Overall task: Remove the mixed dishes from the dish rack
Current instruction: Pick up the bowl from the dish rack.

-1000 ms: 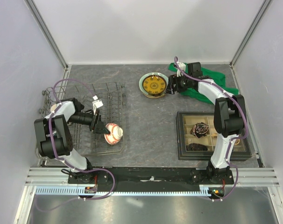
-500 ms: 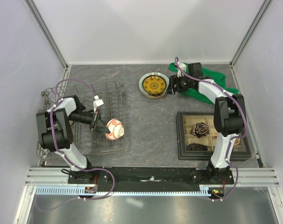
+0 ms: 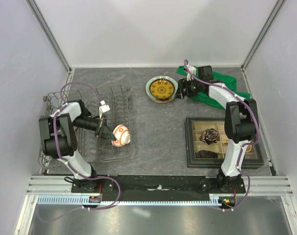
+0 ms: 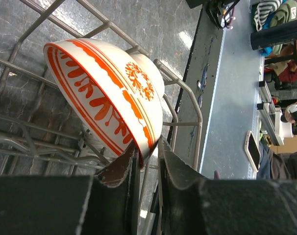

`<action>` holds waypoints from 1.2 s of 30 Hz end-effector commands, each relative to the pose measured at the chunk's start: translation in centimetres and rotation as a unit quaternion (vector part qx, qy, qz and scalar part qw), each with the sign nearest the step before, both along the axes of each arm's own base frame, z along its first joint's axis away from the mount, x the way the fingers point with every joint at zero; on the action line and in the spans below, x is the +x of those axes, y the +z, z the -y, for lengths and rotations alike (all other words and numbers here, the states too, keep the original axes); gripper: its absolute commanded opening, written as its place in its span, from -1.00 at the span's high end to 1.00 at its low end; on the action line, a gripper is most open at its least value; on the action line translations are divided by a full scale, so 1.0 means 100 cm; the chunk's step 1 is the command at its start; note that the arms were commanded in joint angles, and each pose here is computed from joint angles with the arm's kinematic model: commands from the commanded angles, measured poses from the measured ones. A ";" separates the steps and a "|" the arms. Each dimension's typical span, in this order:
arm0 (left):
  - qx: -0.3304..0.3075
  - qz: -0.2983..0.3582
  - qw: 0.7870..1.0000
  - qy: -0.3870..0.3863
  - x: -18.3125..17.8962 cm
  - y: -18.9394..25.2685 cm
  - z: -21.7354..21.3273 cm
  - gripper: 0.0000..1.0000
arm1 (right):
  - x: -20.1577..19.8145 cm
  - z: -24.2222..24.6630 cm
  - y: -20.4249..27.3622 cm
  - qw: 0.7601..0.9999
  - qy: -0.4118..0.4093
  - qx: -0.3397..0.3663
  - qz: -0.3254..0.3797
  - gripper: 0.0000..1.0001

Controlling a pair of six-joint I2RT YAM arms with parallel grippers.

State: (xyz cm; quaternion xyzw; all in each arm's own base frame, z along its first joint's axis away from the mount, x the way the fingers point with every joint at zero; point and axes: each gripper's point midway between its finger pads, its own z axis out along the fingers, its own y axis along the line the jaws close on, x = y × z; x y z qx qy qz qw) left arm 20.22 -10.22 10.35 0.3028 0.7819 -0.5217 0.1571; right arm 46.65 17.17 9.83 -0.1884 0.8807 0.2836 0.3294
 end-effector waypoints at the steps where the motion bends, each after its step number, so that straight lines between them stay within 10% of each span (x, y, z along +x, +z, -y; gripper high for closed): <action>1: -0.016 0.075 0.997 -0.005 0.019 0.011 0.001 0.97 | 0.004 0.002 -0.005 1.000 0.007 0.000 0.009 -0.57; 36: -0.018 0.103 0.993 0.062 0.040 0.039 -0.008 0.97 | 0.005 0.006 -0.008 1.000 0.004 0.003 0.004 -0.57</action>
